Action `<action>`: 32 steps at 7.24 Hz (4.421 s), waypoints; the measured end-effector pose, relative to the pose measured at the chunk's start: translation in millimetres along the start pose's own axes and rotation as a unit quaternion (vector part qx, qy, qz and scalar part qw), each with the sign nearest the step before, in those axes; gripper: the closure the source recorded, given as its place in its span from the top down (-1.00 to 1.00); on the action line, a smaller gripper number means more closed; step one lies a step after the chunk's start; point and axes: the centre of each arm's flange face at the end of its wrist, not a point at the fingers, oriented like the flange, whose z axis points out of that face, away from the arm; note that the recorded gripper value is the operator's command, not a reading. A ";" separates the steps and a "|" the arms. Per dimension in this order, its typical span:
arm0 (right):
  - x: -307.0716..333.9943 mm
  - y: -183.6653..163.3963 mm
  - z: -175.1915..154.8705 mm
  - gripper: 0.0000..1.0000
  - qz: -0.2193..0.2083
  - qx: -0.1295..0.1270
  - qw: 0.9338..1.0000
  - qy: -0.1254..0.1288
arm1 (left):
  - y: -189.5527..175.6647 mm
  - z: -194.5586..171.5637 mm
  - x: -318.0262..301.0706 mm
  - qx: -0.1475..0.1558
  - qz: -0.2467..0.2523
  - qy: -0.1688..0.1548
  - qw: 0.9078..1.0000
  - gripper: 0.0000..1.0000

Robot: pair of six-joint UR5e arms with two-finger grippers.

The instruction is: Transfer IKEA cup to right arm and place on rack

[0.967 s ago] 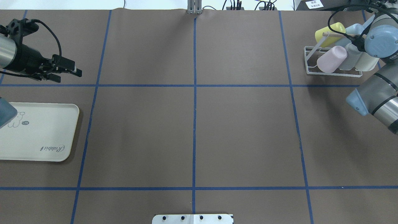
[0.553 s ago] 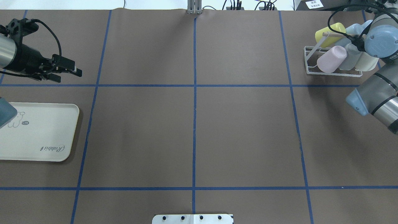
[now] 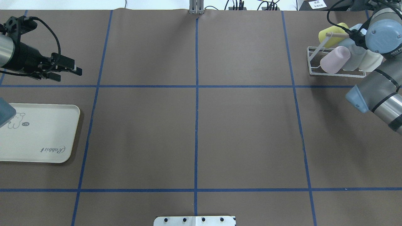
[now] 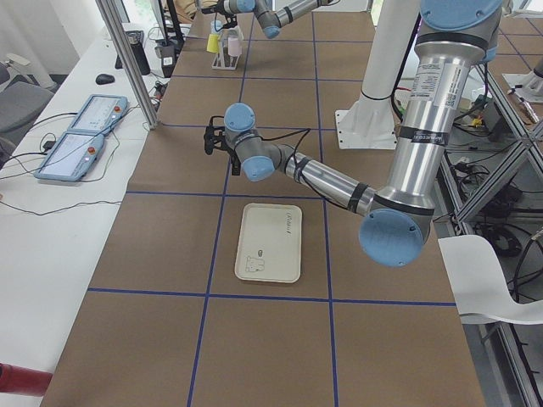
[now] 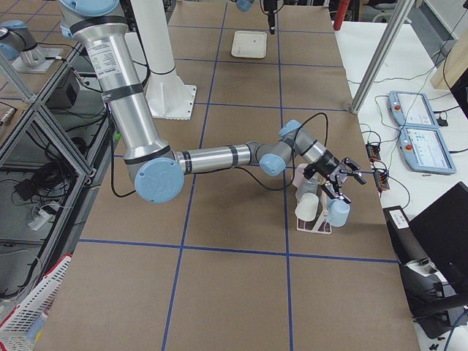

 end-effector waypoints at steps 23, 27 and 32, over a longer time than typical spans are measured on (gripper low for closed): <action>-84.3 132.7 -46.5 1.00 0.776 0.256 0.366 -0.445 | 63.6 -202.2 -347.9 -0.086 0.073 -0.207 0.972 1.00; -251.9 129.2 -20.1 1.00 0.759 0.206 0.390 -0.479 | 63.7 -221.1 -335.6 -0.071 0.090 -0.204 0.972 1.00; -280.1 143.3 -31.2 1.00 0.764 0.166 0.353 -0.514 | 67.4 -232.6 -322.4 -0.053 0.109 -0.202 0.972 1.00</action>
